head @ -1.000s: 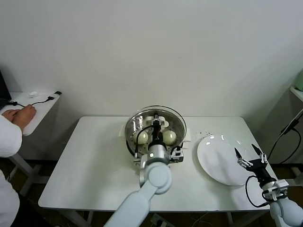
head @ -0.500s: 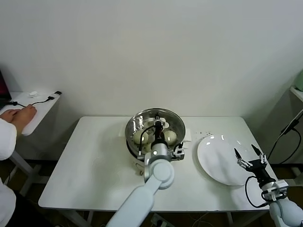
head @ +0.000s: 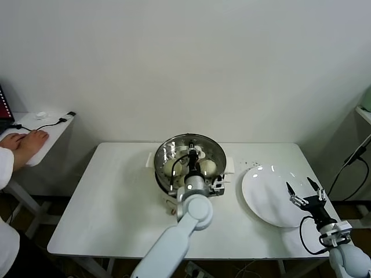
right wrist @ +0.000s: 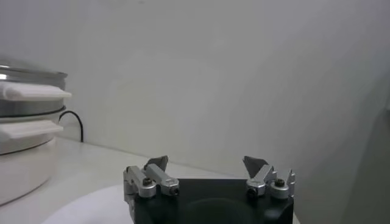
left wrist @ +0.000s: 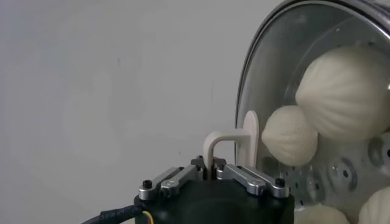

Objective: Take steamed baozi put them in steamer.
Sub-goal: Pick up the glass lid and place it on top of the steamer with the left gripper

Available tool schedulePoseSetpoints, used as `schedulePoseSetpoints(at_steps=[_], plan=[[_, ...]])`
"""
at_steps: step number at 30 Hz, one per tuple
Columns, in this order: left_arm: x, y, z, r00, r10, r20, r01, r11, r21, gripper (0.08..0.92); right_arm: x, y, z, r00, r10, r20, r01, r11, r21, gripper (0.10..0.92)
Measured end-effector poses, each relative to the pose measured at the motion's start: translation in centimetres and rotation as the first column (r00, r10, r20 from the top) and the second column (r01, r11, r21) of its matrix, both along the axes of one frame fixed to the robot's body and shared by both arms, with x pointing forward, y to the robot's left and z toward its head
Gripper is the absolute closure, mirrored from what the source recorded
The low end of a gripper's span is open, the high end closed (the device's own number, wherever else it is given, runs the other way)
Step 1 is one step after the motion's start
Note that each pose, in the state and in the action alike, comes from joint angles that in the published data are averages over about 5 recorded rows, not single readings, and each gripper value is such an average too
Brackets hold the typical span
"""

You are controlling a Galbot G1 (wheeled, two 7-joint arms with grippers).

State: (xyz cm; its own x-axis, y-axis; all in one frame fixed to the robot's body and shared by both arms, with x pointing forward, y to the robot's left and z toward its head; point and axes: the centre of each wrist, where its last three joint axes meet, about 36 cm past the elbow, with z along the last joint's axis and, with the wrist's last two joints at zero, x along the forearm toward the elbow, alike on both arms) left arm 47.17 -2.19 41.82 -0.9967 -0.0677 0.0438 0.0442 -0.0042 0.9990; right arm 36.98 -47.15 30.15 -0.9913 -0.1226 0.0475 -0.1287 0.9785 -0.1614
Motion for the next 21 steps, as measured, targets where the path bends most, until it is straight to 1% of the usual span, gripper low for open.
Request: schedulePoseSetpoints(at_steps=[14, 17, 21], plan=[[0.17, -0.06, -0.17, 1.0000, -0.005, 0.001, 0.004, 1.000, 0.012, 0.842, -0.17, -0.04, -0.27, 1.000, 0.001, -0.003, -0.001, 1.000, -0.004, 0.200], [0.01, 0.05, 0.06, 1.0000, -0.008, -0.002, 0.008, 1.000, 0.017, 0.788, -0.18, -0.16, -0.29, 1.000, 0.000, -0.005, 0.000, 1.000, -0.005, 0.200], [-0.50, 0.22, 0.43, 0.9998, -0.017, -0.008, 0.017, 1.000, 0.019, 0.670, -0.16, -0.37, -0.26, 1.000, -0.004, -0.006, 0.004, 1.000, -0.006, 0.200]])
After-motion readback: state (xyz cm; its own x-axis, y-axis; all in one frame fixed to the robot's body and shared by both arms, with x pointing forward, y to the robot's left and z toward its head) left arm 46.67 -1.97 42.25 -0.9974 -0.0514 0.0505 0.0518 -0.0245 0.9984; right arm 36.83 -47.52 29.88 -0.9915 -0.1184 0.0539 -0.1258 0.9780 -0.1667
